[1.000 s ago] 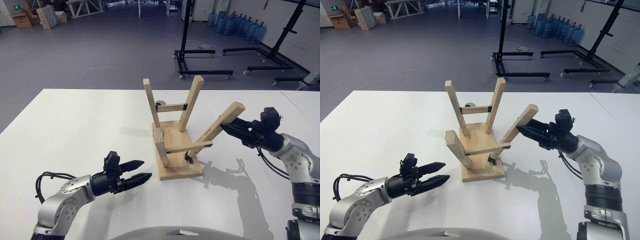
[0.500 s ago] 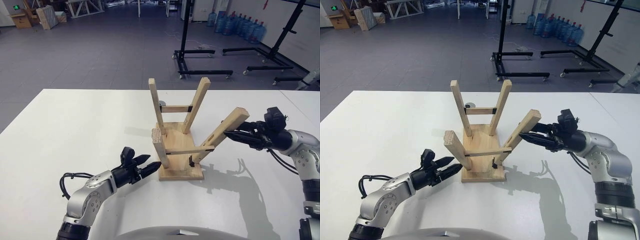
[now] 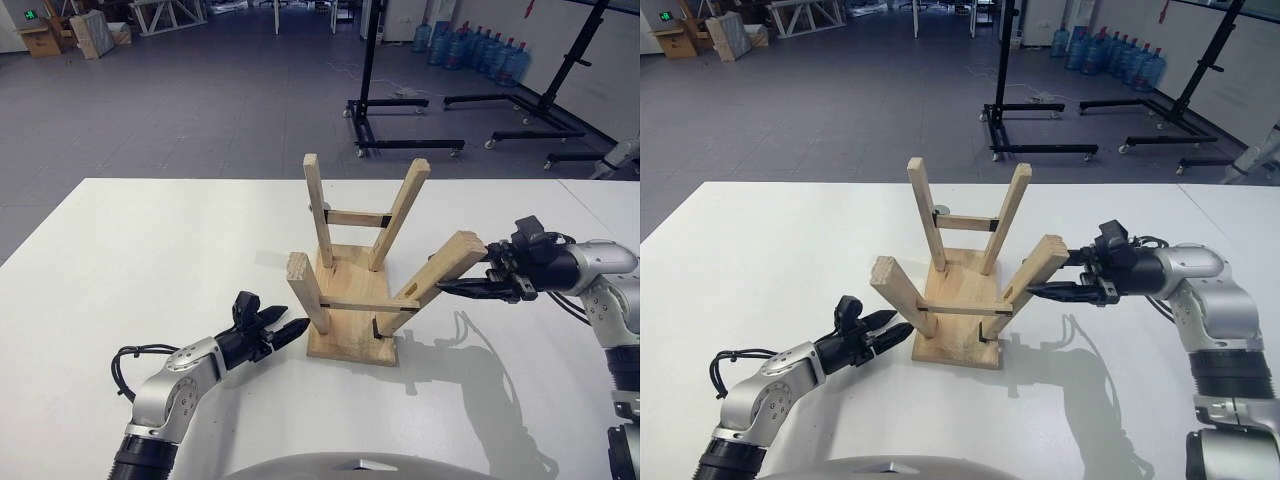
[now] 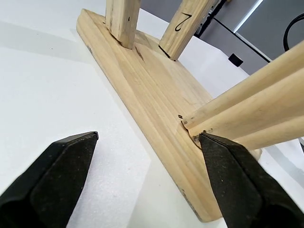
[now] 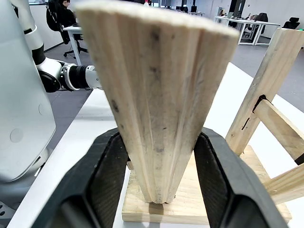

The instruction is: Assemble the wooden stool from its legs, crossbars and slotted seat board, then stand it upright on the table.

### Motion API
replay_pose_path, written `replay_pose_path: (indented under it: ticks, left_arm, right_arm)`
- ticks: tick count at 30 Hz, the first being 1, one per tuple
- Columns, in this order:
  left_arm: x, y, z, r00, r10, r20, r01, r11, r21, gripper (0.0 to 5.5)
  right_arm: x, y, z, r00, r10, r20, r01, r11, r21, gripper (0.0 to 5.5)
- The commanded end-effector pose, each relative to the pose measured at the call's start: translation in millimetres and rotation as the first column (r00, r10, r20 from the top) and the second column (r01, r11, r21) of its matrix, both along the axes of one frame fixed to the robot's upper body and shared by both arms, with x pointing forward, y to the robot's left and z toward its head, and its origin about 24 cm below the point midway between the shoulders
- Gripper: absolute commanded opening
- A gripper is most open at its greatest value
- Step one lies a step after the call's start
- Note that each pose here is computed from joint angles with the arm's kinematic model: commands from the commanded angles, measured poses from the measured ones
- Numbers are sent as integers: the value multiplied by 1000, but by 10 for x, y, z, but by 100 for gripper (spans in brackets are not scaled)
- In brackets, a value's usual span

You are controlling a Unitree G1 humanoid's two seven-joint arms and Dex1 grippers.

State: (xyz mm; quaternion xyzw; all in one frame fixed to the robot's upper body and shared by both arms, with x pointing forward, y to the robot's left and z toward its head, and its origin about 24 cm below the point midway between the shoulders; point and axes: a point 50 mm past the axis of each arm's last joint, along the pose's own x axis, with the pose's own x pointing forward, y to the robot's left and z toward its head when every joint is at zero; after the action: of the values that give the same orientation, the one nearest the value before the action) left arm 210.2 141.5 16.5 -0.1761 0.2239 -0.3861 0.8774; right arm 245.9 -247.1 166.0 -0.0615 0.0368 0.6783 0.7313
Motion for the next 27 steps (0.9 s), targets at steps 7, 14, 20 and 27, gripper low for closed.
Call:
replay_pose_path:
  ticks: [7,14,20,27]
  left_arm:
    - [12,-2,-15,1000,14,11,-14,1000,10,389]
    - [50,30,5,999,26,26,-27,999,23,389]
    - [241,-6,42,992,106,63,-109,993,47,389]
    - [217,-58,-12,994,100,39,-102,993,56,389]
  right_arm:
    - [-65,76,-58,994,-69,81,66,997,40,204]
    - [-112,-73,-288,993,-117,23,115,991,70,204]
    - [-120,-32,-272,995,-87,44,84,993,77,204]
    - [-154,4,-321,992,-104,78,96,991,92,204]
